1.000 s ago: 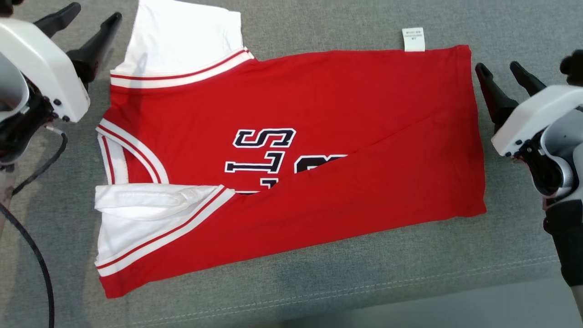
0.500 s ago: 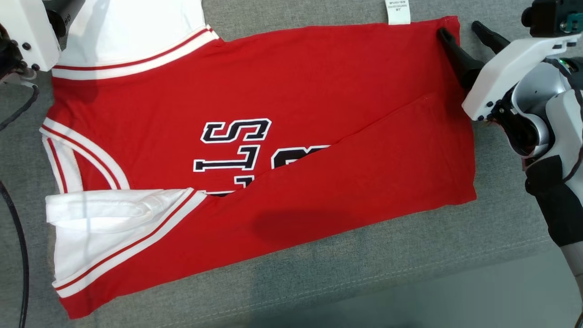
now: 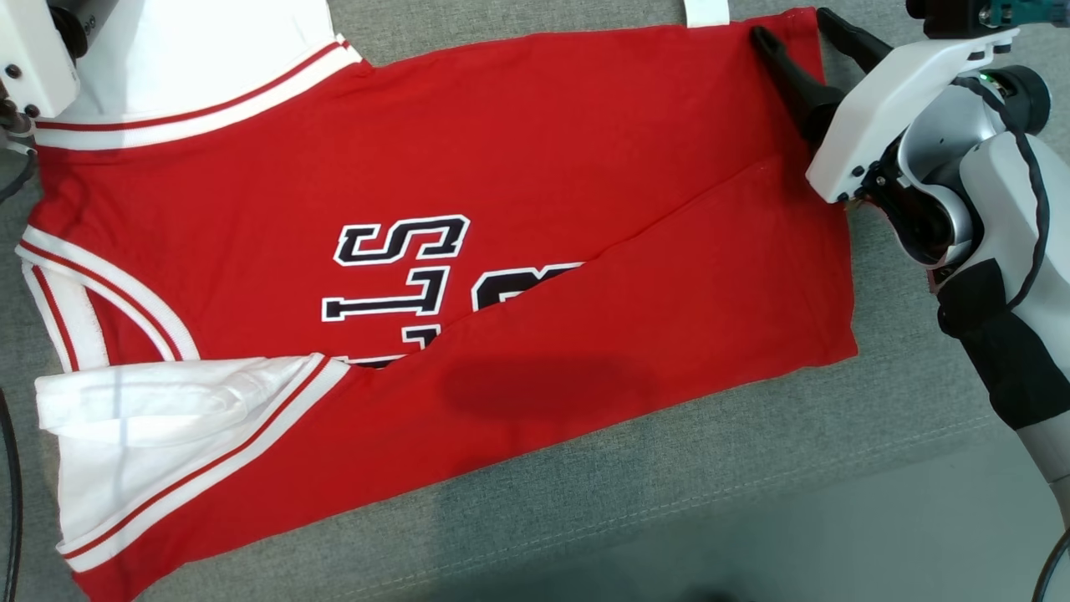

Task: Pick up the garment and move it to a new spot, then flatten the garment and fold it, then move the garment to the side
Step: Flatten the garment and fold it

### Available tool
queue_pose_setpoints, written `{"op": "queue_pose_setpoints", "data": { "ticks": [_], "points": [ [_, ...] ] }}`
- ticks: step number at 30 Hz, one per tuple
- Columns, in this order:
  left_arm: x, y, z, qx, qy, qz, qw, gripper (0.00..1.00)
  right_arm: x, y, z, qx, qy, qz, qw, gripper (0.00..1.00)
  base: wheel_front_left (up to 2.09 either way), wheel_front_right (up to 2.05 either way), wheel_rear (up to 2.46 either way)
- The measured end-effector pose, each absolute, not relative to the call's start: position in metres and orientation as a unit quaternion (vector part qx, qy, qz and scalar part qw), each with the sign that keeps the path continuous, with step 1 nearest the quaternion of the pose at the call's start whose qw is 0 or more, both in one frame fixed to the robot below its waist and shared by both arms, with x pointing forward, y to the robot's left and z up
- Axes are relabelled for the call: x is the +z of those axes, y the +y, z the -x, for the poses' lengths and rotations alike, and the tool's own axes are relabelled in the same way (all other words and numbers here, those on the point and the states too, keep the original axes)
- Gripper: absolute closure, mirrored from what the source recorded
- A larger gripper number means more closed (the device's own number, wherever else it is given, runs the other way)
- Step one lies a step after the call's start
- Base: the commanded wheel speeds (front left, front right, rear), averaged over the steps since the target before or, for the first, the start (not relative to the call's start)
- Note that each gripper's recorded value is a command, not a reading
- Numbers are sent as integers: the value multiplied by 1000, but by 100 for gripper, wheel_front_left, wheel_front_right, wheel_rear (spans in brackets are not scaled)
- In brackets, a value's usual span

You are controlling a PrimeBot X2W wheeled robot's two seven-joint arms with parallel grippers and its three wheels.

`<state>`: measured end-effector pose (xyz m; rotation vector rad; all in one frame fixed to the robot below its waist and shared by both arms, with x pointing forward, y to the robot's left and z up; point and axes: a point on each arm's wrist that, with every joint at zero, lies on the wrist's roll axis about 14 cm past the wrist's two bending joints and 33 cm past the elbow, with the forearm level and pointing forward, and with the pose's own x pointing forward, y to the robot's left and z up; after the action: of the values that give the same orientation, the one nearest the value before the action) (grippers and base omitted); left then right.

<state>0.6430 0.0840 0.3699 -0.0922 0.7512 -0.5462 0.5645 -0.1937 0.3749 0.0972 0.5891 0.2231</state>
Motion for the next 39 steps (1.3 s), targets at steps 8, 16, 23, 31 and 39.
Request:
{"op": "queue_pose_setpoints", "data": {
  "ticks": [8, 16, 23, 31, 39],
  "points": [
    [366, 80, -642, -265, 369, 62, 889, 100, 376, -192, -561, 118, 292, -47, 948, 100, 0, 0, 0],
    [382, 74, -644, -274, 347, 81, 893, 100, 388, -197, -565, 114, 272, -67, 953, 100, 0, 0, 0],
    [417, 76, -644, -295, 301, 89, 903, 100, 409, -188, -562, 153, 245, -93, 953, 100, 0, 0, 0],
    [455, 85, -625, -329, 246, 89, 907, 100, 412, -190, -538, 186, 247, -97, 946, 100, 0, 0, 0],
    [462, 113, -570, -341, 227, 112, 905, 100, 407, -190, -514, 212, 257, -97, 938, 100, 0, 0, 0]
  ]
}}
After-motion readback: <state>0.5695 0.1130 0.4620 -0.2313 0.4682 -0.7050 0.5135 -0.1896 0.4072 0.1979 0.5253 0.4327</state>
